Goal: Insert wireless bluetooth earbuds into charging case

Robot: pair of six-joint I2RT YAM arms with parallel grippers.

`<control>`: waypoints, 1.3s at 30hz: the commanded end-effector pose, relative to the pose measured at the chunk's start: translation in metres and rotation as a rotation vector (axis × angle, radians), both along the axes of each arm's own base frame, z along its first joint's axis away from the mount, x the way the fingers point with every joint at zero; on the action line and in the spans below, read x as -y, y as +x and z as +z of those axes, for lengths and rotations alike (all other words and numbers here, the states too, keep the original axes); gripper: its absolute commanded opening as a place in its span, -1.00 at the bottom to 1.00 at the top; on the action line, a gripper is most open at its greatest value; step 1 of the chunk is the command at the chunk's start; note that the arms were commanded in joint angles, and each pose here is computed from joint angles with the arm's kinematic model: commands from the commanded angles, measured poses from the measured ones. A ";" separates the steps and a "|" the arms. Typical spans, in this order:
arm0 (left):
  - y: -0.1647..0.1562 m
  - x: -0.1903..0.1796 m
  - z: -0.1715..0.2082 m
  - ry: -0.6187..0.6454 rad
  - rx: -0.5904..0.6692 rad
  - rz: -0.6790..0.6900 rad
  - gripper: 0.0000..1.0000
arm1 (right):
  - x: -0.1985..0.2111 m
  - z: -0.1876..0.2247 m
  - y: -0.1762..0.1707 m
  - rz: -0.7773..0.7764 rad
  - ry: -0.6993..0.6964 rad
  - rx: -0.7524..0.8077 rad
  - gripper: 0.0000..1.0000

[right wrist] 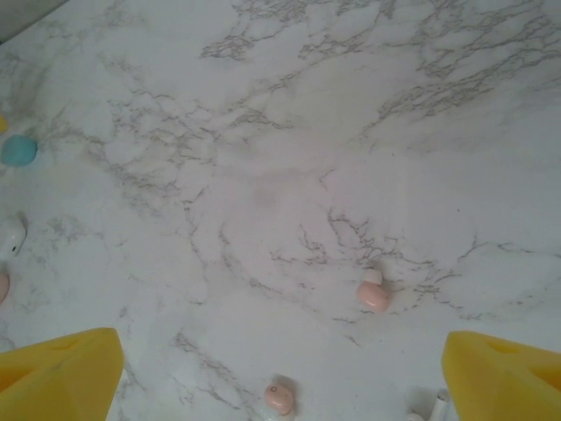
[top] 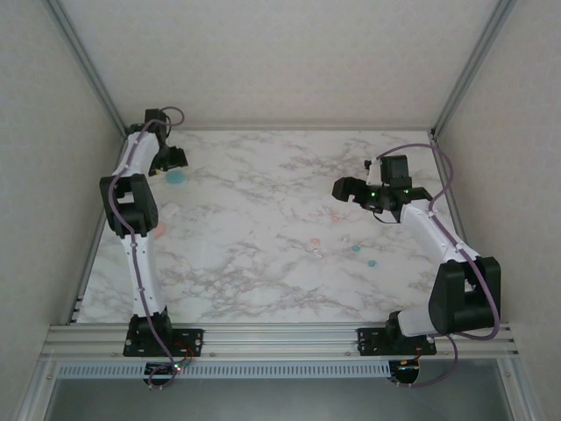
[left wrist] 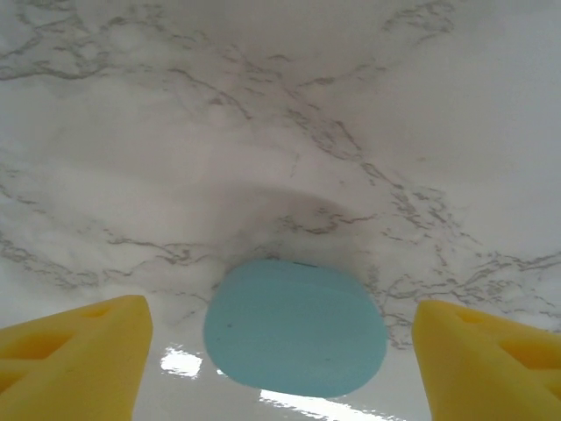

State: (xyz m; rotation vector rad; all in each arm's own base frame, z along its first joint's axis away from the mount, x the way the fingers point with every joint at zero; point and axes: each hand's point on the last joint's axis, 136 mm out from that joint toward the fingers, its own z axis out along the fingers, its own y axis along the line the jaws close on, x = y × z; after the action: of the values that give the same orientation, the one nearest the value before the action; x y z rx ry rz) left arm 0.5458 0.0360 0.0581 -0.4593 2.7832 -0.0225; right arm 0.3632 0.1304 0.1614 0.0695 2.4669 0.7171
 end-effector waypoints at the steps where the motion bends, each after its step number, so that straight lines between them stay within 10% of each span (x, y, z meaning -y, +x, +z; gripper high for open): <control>1: -0.007 0.007 -0.007 0.036 -0.061 -0.040 0.58 | 0.003 -0.006 -0.010 -0.019 -0.016 -0.028 0.90; 24: -0.004 0.004 -0.028 0.100 -0.116 -0.073 0.51 | 0.006 -0.004 -0.018 -0.028 -0.026 -0.041 0.98; 39: -0.002 0.012 -0.035 0.048 -0.116 -0.089 0.06 | 0.008 -0.002 -0.020 -0.043 -0.029 -0.040 0.98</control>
State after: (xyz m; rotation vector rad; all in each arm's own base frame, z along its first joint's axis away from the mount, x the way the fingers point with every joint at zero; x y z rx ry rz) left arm 0.5461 0.0281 0.0238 -0.3529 2.8850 0.0798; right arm 0.3497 0.1255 0.1619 0.1053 2.4934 0.6896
